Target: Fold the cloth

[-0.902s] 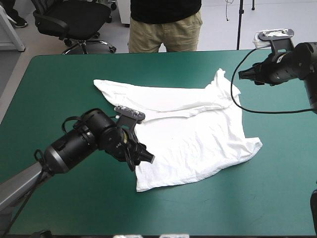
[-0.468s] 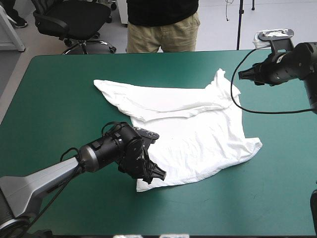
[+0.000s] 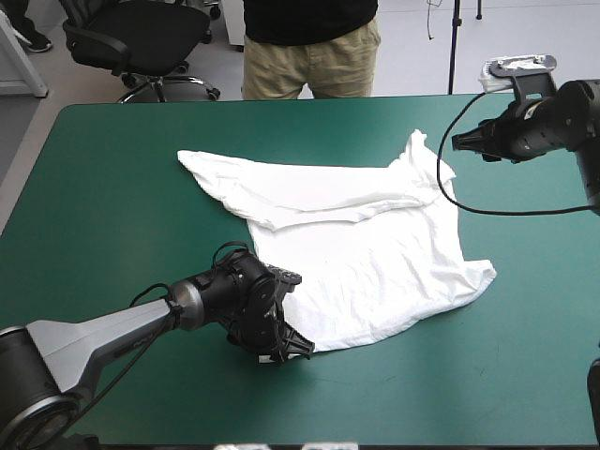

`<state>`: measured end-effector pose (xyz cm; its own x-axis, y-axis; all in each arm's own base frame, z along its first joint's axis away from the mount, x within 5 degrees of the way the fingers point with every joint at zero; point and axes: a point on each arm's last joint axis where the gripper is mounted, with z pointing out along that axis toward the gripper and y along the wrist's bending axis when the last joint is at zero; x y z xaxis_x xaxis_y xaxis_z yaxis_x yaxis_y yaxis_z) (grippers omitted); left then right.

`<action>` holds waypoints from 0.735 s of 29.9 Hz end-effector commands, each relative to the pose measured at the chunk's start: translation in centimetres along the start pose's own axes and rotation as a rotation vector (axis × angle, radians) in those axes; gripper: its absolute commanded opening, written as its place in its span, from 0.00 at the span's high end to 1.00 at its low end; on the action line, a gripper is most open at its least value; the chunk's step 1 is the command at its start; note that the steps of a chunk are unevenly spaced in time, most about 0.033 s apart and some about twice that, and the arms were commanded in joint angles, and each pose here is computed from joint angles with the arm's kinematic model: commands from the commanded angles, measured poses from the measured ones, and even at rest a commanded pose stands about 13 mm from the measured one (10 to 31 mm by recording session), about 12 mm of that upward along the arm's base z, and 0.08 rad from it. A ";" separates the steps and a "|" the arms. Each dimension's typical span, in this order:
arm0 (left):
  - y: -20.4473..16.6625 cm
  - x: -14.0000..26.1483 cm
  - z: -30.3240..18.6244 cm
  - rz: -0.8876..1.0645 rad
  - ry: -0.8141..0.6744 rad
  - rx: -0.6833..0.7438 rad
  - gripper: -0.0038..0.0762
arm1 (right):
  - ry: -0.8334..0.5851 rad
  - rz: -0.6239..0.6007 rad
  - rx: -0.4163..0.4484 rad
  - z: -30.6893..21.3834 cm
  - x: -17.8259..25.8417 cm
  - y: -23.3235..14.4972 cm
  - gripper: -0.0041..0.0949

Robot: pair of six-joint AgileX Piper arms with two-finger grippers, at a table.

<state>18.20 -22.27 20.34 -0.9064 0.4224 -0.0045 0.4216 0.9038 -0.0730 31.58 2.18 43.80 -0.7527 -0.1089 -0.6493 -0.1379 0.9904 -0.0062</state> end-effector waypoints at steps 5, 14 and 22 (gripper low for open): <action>-0.6 -0.6 0.7 0.019 -0.011 0.035 0.96 | 0.052 0.009 0.050 -1.2 1.3 -0.5 0.53; -0.6 -0.6 0.7 0.055 -0.011 0.039 0.97 | 0.359 0.008 0.073 6.4 8.0 -0.8 0.37; -0.7 -0.5 0.7 0.077 -0.011 0.042 0.97 | 0.422 0.091 0.081 9.9 12.0 -2.3 0.37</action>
<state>18.28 -22.87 20.03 -0.8780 0.4787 0.0029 0.4757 0.8731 -0.1067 29.35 0.18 27.64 -0.9758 -0.0539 -0.2120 -0.0480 0.9983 -0.0328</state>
